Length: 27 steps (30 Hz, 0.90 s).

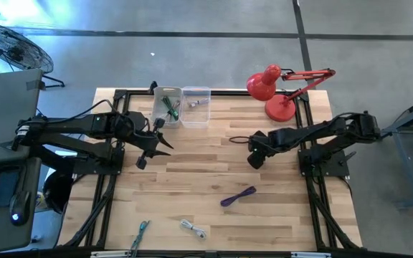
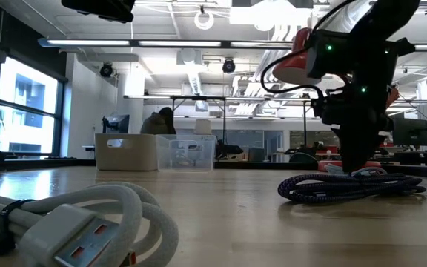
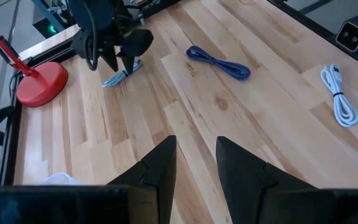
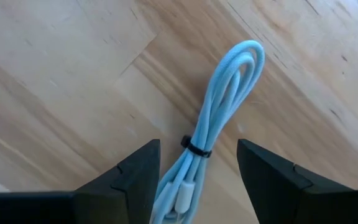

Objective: Pick & Place USB Port
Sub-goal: Put the light blue charger cable into the transparent bin

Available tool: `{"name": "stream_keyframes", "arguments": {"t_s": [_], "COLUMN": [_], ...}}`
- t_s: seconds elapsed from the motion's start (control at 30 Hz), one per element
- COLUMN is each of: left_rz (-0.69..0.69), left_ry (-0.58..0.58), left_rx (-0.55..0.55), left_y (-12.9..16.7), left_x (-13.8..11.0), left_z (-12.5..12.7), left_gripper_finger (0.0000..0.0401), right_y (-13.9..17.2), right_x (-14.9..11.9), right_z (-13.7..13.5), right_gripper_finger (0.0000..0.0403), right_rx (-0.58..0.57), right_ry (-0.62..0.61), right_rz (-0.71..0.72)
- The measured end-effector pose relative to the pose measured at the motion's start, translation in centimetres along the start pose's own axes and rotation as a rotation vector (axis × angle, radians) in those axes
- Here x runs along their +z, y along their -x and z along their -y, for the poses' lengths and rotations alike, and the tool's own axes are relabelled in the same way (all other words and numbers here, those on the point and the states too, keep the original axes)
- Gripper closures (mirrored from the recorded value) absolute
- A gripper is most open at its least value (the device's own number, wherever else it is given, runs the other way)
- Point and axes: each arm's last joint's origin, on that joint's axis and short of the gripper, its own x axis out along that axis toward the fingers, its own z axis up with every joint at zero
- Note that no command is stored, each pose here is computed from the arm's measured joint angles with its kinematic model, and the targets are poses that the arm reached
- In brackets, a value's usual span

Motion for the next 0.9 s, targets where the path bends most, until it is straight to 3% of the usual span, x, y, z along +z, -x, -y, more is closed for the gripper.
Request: {"name": "stream_keyframes", "arguments": {"t_s": [0.47,0.57,0.77,0.9], "left_rz": [-0.017,-0.046,-0.046,0.027], "left_ry": [0.022,0.06,0.053,0.014], "left_rx": [-0.007,-0.02,-0.015,0.074], "left_y": [0.0,-0.1,-0.7,-0.8], "left_x": [-0.2,-0.4,-0.3,0.5], "left_z": [0.1,0.2,0.0,-0.6], "left_gripper_finger": [0.029,0.029,0.029,0.029], "right_y": [-1.6,-1.6,-1.7,-1.7], "right_x": [-0.8,-0.8,-0.6,-0.4], "right_z": [0.9,1.0,0.9,1.0], "right_gripper_finger": [0.0206,0.0242,0.0371,0.0372], "right_rx": [0.036,0.026,0.025,0.004], "right_ry": [-0.055,-0.055,-0.027,-0.041], "right_rz": [0.023,0.032,0.064,0.094]}}
